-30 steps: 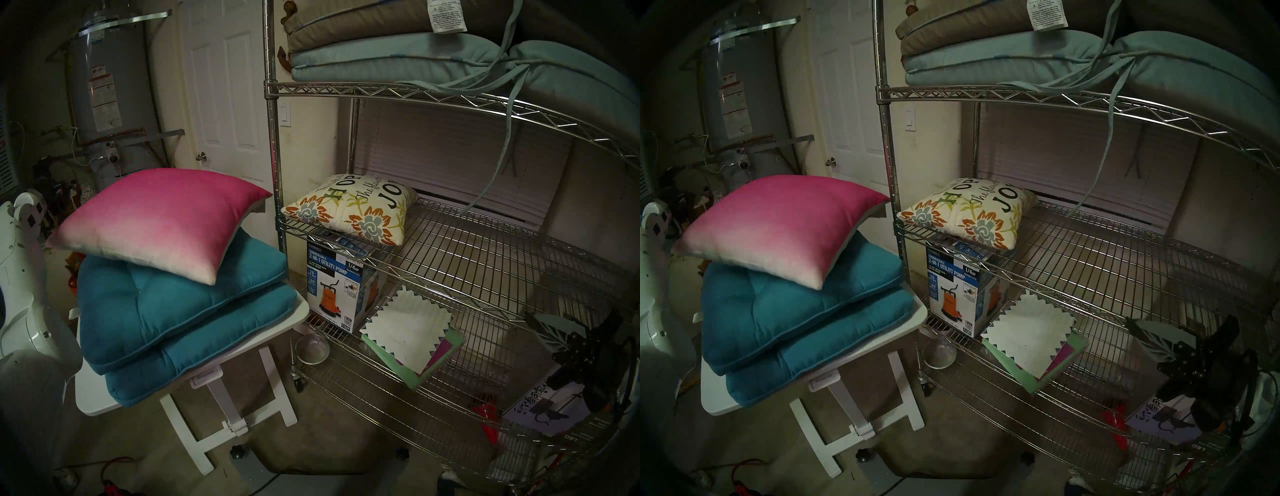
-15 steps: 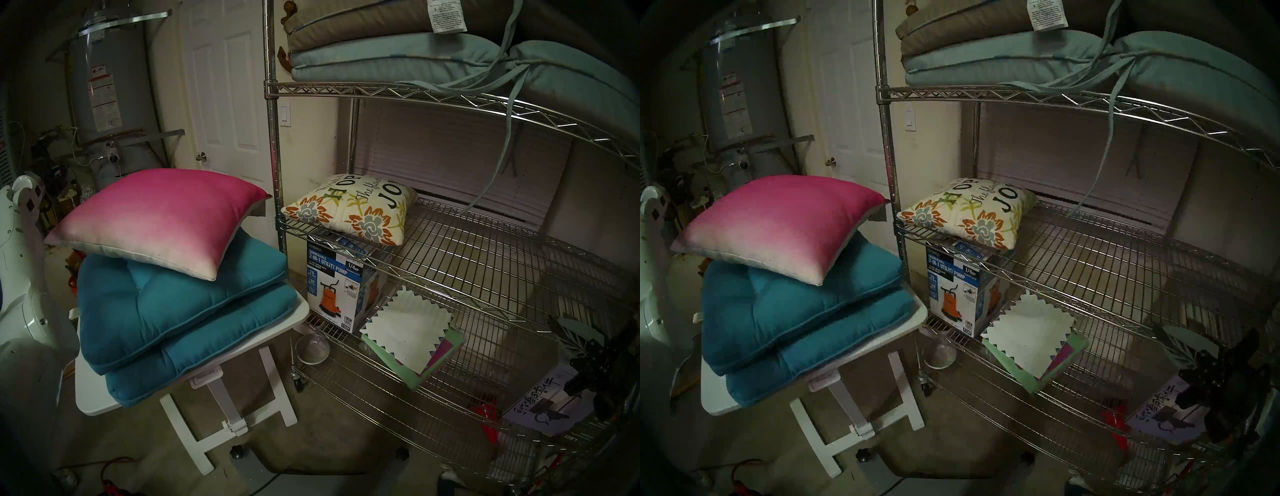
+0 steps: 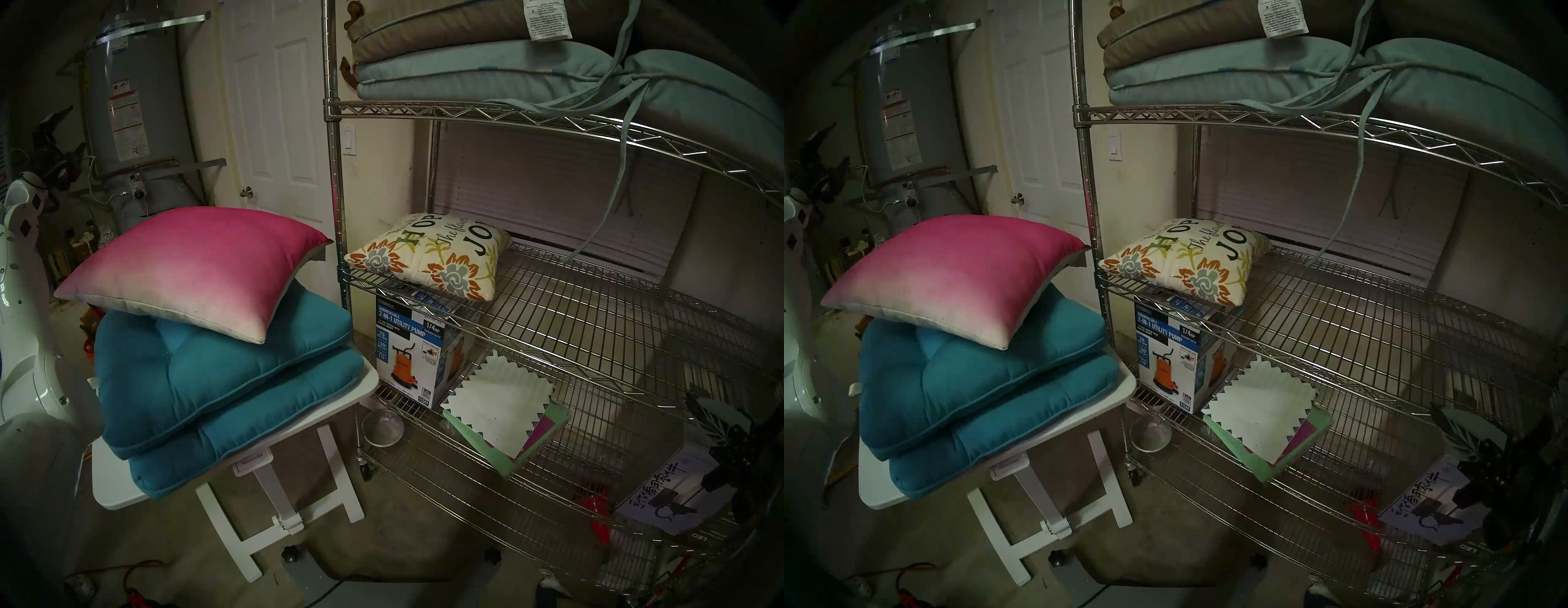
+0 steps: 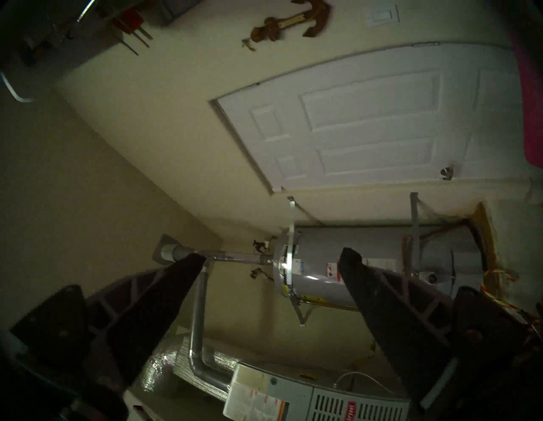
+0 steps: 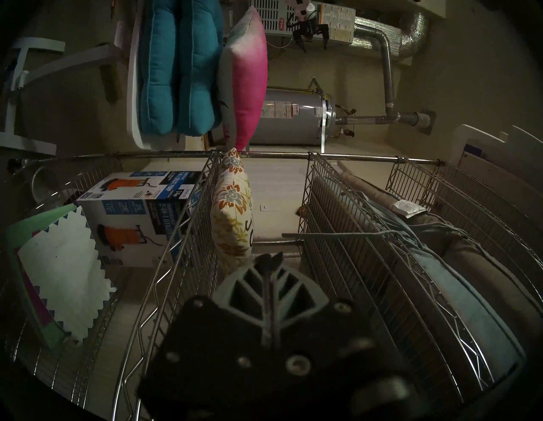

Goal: Take cushion off the shelf

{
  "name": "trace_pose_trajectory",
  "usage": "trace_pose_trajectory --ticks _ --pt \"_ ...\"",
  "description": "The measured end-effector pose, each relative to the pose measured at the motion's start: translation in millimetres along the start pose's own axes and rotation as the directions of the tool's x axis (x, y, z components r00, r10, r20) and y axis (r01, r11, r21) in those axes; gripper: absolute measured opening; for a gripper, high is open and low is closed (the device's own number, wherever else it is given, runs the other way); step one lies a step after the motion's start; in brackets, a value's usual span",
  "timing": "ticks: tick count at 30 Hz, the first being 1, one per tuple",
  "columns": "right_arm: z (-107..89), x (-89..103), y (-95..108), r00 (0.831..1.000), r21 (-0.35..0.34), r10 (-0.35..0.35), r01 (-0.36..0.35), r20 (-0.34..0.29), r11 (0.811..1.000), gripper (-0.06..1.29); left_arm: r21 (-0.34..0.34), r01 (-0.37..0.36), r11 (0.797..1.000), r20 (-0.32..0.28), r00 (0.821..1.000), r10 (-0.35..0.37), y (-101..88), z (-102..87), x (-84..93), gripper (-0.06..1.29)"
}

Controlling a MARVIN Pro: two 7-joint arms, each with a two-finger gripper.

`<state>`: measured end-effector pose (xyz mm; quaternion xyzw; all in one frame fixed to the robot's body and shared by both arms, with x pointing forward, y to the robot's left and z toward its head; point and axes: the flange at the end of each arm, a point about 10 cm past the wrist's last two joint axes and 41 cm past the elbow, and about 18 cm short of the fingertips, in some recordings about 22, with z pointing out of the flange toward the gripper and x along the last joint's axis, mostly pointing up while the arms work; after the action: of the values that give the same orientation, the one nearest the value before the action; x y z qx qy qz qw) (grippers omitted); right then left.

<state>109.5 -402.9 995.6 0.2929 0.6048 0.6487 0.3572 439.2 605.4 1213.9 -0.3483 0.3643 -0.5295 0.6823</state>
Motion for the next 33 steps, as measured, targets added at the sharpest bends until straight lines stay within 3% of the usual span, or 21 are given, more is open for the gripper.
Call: trace_pose_trajectory --ticks 12,24,33 --pt "-22.9 -10.0 -5 0.997 0.021 -0.018 0.017 0.072 1.0 -0.03 0.124 0.016 0.992 -0.171 0.985 0.005 -16.7 -7.0 49.4 1.27" --pt "-49.8 -25.6 0 0.987 0.021 -0.05 0.047 0.155 0.999 -0.03 0.217 0.057 0.974 -0.33 0.944 0.019 -25.3 -19.9 108.2 1.27" --pt "-53.2 -34.8 16 0.983 0.002 -0.096 0.097 0.158 0.995 -0.03 0.256 0.095 0.962 -0.41 0.912 0.019 -23.9 -38.9 147.5 1.27"
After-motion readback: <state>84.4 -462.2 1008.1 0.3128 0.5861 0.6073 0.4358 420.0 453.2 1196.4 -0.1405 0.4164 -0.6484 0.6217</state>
